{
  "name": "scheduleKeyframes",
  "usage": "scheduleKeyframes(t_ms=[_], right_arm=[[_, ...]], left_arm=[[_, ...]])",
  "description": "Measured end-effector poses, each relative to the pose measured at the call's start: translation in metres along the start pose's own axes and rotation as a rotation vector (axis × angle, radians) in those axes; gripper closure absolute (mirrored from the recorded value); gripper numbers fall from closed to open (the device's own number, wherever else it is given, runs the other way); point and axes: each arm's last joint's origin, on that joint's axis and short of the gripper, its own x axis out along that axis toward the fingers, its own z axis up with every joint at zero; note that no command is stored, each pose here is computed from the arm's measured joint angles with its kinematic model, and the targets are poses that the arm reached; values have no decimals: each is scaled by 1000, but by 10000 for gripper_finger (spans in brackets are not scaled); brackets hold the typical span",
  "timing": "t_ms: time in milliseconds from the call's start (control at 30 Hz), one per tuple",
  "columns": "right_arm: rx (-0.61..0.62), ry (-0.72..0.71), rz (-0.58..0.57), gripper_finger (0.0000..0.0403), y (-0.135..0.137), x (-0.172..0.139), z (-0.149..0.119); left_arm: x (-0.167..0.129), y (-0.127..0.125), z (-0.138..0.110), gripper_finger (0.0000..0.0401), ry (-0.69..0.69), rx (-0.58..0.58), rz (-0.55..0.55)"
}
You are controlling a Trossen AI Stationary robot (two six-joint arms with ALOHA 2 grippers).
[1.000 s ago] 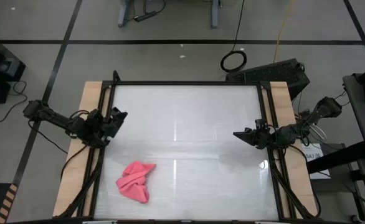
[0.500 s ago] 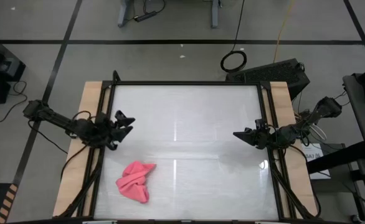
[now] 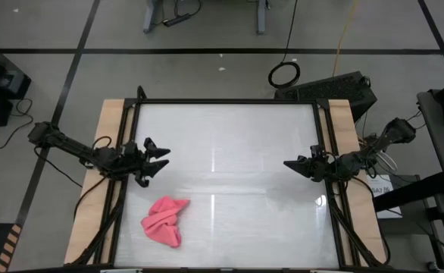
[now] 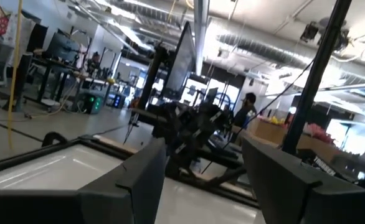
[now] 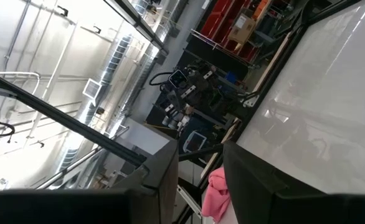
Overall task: Roll towel
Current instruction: Roll the pink microfiber cloth
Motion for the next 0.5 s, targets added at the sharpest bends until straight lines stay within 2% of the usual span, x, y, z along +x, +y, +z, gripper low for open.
scheduleKeyframes(t_ms=[133,333,500], right_arm=[[67,-81,16,284,5,0,5],[107,-106,61,284,9,-1,9],[154,-169,29,284,9,-1,11]], left_arm=[[0,1,-2,182,23,11,5],[0,1,-3,182,26,12,5],[0,1,-3,182,25,12,5]])
